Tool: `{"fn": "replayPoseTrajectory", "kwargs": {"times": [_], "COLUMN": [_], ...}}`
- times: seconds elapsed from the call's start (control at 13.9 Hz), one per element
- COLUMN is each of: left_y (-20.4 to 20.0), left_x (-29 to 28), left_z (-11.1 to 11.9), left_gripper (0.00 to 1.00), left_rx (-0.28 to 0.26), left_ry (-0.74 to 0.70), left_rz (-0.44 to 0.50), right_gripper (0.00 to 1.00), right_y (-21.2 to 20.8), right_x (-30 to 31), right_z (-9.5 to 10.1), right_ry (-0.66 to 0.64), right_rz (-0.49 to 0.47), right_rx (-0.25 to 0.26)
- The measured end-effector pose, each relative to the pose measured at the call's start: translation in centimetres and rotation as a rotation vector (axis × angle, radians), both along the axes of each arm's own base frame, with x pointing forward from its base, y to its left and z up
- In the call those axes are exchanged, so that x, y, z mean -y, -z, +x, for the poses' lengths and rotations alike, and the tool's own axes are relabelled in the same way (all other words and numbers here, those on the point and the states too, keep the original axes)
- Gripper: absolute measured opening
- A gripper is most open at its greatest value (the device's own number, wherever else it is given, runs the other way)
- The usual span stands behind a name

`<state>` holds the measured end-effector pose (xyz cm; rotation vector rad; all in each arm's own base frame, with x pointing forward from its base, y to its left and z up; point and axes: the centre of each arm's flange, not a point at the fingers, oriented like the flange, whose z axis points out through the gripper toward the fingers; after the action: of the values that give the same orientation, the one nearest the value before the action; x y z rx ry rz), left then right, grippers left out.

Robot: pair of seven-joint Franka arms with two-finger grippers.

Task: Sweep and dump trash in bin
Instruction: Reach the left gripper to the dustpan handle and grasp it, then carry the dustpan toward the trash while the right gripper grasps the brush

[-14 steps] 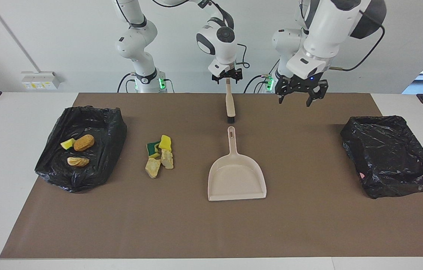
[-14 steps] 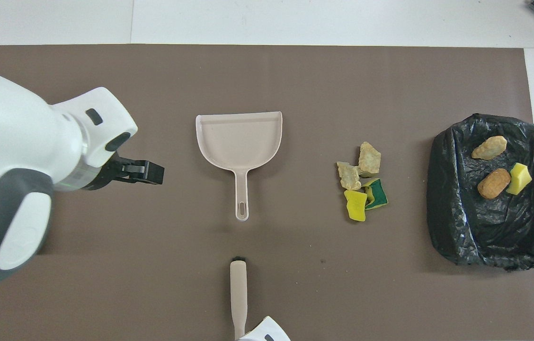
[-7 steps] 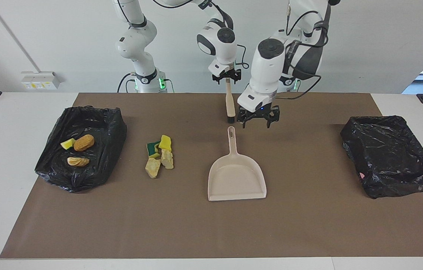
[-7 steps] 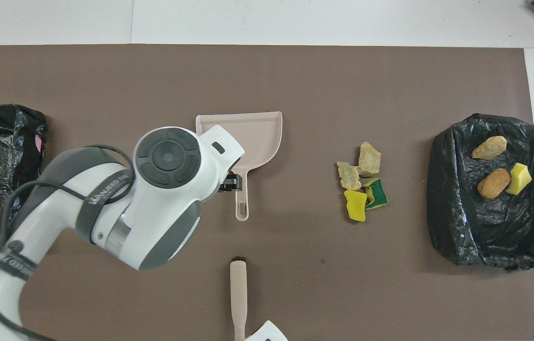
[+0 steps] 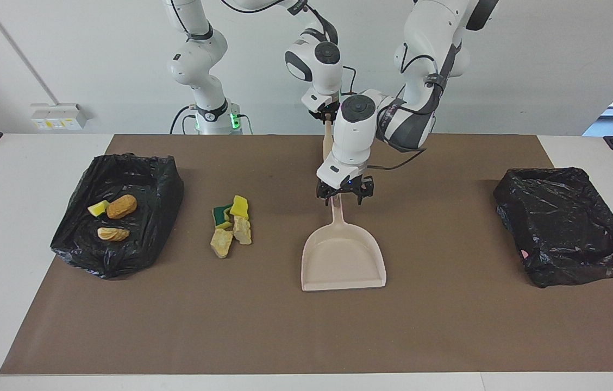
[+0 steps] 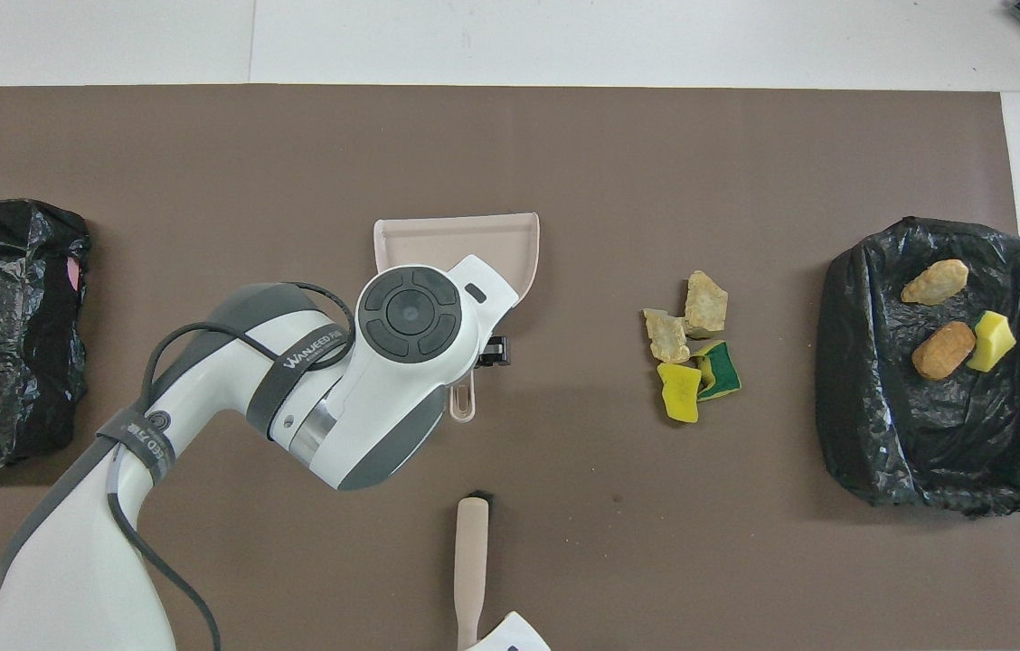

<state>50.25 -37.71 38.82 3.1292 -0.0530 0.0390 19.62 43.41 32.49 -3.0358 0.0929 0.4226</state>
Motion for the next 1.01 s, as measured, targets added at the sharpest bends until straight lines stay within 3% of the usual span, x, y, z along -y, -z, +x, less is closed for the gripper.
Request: {"fn": "replayPoseTrajectory", "kwargs": {"times": [0.43, 0.79, 0.94, 1.01], "left_y": [1.8, 2.7, 2.9, 3.0], "left_x": [0.3, 0.6, 0.6, 0.6], "left_z": [0.3, 0.5, 0.5, 0.5], "left_gripper": [0.98, 0.94, 0.9, 0.83], "left_rx": [-0.013, -0.013, -0.017, -0.018], "left_ry": [0.001, 0.001, 0.001, 0.001], "left_rz": [-0.012, -0.025, -0.025, -0.024], "right_gripper": [0.27, 0.27, 0.27, 0.27], "right_y": [-0.4, -7.0, -9.5, -10.5], "right_x": [0.8, 6.2, 9.5, 11.2], "right_z": [0.7, 4.3, 5.8, 6.5], "right_ry": [-0.011, -0.019, -0.042, -0.052], "right_rz": [-0.037, -0.086, -0.094, -0.098], "right_rx": [-0.011, -0.028, -0.034, -0.037]}}
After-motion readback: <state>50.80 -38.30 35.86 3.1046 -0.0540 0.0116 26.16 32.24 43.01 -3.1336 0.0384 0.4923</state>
